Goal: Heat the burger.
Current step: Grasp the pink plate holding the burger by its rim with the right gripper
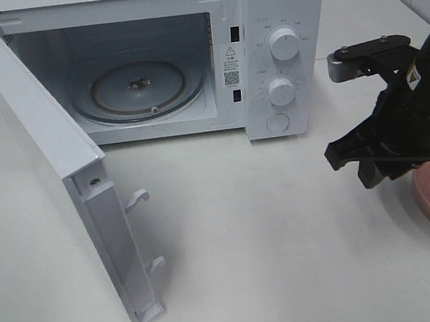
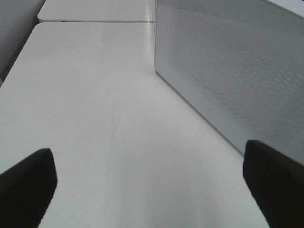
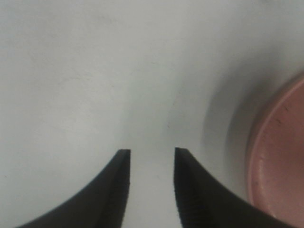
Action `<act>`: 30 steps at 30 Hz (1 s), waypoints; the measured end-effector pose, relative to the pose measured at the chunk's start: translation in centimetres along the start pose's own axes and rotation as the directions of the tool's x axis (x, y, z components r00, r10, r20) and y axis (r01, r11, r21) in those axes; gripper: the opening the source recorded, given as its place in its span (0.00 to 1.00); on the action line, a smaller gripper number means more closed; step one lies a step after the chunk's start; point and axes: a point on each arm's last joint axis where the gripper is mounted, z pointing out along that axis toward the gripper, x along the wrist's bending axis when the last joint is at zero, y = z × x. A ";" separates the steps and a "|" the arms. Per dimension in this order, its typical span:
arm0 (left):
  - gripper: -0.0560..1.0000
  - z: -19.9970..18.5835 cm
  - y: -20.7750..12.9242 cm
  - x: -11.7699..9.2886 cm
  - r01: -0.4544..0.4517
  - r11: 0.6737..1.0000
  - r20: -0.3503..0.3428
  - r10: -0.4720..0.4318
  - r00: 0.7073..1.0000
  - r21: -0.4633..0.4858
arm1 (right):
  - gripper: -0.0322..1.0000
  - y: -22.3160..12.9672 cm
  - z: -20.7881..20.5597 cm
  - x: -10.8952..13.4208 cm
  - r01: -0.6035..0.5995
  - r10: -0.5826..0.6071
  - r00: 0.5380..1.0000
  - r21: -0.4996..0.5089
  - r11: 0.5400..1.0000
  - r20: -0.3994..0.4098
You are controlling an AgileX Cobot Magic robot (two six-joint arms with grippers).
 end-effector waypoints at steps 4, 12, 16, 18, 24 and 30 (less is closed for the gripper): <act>0.99 0.0 0.0 0.0 0.000 1.000 0.000 0.000 1.000 0.000 | 0.64 -0.2 -0.1 -1.0 0.024 -0.025 1.000 0.033 0.999 0.016; 0.99 0.0 0.0 0.0 0.000 1.000 0.000 0.000 1.000 0.000 | 0.96 -0.2 0.0 -3.3 0.042 -0.045 0.997 0.049 0.998 0.063; 0.99 0.0 0.0 0.0 0.000 1.000 0.000 0.000 1.000 0.000 | 0.97 -0.1 0.1 -5.1 -0.015 0.013 0.996 0.033 0.999 0.085; 0.99 0.0 0.0 0.0 0.000 1.000 0.000 0.000 1.000 0.000 | 0.97 0.1 0.1 -5.6 -0.032 0.031 0.996 0.010 0.999 0.089; 0.99 0.0 0.0 0.0 0.000 1.000 0.000 0.000 1.000 0.000 | 0.96 0.5 1.6 -6.4 -0.058 0.056 0.994 0.018 0.998 0.091; 0.99 0.0 0.0 0.0 0.000 1.000 0.000 0.000 1.000 0.000 | 0.95 0.9 3.7 -6.3 -0.069 0.066 0.994 0.043 0.997 0.085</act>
